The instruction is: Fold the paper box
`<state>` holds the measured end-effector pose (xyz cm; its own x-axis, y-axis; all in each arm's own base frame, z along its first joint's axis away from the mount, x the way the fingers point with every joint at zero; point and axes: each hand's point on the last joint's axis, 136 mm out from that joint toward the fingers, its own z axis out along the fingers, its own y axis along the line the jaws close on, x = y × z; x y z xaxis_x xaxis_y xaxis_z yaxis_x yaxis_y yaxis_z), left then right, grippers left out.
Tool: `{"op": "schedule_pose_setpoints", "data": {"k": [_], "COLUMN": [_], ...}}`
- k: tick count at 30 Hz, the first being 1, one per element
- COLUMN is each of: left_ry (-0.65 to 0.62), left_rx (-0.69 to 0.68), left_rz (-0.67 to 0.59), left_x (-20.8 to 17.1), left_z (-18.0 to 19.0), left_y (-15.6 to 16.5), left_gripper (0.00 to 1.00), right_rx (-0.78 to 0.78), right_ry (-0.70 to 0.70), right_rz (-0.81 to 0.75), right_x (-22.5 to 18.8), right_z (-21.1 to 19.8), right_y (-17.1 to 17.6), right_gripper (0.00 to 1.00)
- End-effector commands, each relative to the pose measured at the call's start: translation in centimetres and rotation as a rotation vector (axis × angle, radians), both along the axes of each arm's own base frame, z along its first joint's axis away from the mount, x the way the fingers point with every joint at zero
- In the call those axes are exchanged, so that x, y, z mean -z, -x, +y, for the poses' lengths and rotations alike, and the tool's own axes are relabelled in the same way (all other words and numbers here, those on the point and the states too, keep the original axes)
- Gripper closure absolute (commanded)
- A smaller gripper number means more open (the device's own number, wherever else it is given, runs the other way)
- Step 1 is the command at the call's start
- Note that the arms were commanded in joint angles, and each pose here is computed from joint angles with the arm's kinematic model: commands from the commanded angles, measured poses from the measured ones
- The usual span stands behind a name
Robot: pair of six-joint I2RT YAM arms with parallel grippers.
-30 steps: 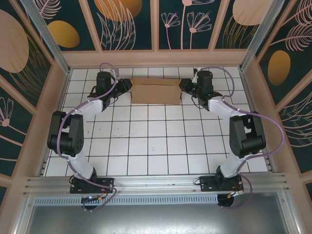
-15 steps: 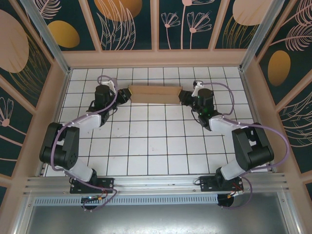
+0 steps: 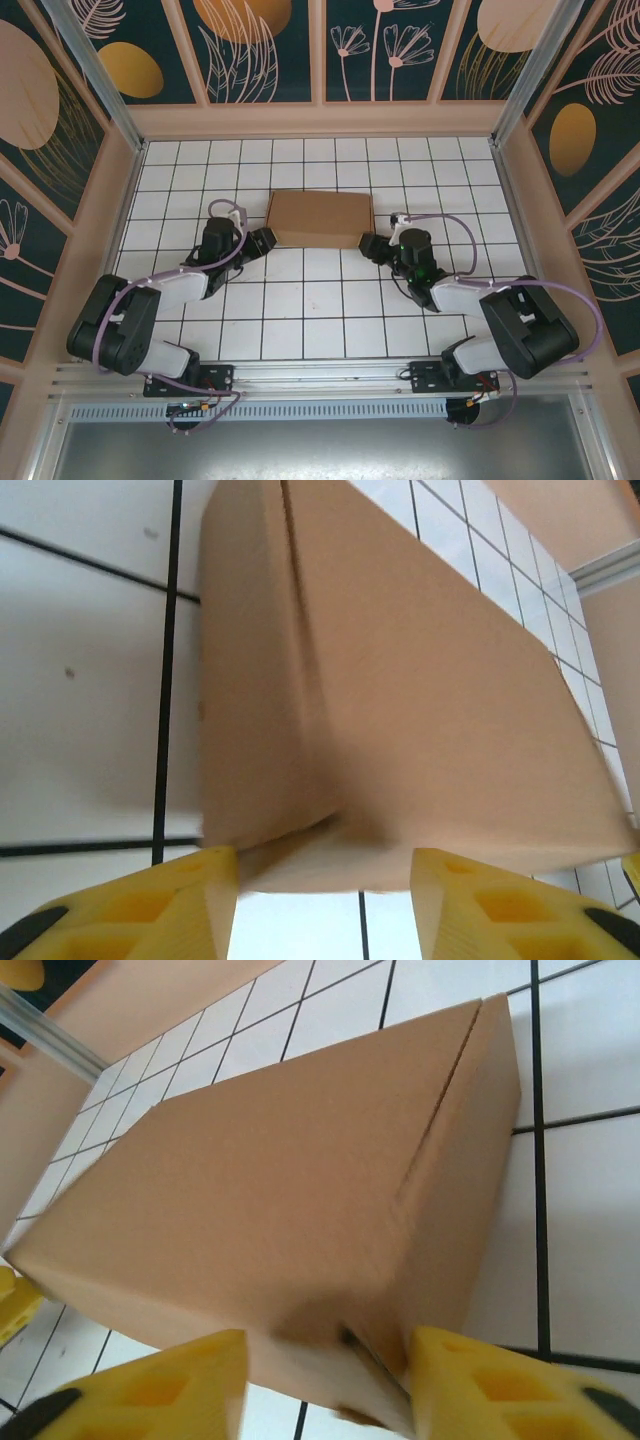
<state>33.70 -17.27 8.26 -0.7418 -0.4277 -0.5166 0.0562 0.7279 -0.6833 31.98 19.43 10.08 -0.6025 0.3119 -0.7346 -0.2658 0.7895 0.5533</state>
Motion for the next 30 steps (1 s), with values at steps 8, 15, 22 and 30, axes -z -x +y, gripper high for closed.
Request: {"op": "schedule_pose_setpoints", "data": {"k": [8, 15, 22, 30], "left_ry": [-0.048, -0.039, -0.008, -0.028], "left_rx": [-0.019, 0.007, 0.028, 0.022], "left_rz": [-0.027, 0.030, 0.073, 0.102], "left_x": [-2.0, 0.6, 2.5, 3.7], "left_z": [0.5, -0.5, -1.7, -1.9], "left_y": [-0.8, -3.4, -4.9, -7.2], "left_gripper": [0.47, 0.51, 0.61, 0.65], "right_rx": [0.051, 0.064, 0.052, 0.061], "right_ry": [-0.026, 0.038, 0.042, 0.025], "right_rz": [0.029, 0.235, 0.332, 0.358], "right_x": [-1.4, 2.5, 5.4, 6.0], "right_z": [-0.7, -0.2, 0.3, -0.1], "right_y": [-1.0, -3.0, -5.1, -8.3], "right_gripper": [0.44, 0.52, 0.65, 0.71]}}
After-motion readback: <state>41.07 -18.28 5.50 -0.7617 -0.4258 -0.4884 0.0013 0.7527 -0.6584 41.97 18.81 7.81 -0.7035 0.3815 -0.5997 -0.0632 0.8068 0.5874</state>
